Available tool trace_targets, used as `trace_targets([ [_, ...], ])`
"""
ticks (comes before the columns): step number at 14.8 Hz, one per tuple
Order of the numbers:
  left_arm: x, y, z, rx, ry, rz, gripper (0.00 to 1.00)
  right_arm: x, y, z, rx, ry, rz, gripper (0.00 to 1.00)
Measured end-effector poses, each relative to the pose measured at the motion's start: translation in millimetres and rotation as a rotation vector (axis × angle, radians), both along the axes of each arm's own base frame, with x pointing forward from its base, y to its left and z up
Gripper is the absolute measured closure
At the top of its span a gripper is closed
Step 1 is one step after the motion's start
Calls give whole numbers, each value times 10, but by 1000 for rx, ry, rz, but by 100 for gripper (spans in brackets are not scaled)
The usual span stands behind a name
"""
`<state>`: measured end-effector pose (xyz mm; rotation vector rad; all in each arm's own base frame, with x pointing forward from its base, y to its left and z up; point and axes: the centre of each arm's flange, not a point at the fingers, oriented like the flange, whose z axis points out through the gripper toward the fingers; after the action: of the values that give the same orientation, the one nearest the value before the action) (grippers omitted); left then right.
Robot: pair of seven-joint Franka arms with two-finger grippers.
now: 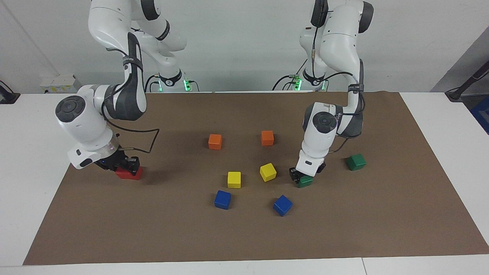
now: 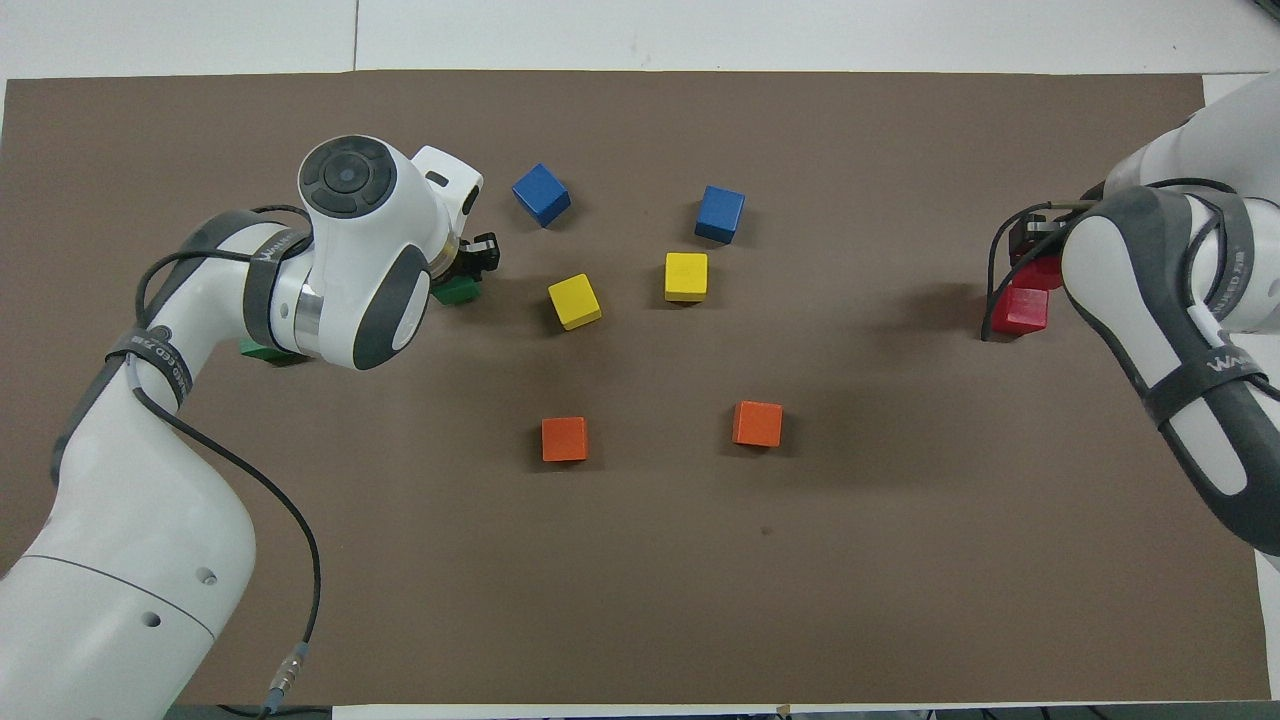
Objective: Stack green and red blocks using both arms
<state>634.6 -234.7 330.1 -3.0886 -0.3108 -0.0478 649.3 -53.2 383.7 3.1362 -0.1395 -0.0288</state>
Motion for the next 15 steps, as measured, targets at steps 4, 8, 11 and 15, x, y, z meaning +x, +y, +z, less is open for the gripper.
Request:
trace_targets([
  [4, 98, 624, 409, 22, 41, -40, 45, -130, 12, -156, 2, -1, 0, 45],
  [8, 48, 1631, 698, 21, 74, -115, 45, -176, 12, -134, 13, -3, -8, 45],
  [11, -19, 1972, 607, 18, 104, -128, 45, -193, -65, -126, 26, -4, -37, 45],
  [15, -57, 2233, 511, -14, 127, -144, 45, -207, -105, -158, 28, -7, -57, 45],
])
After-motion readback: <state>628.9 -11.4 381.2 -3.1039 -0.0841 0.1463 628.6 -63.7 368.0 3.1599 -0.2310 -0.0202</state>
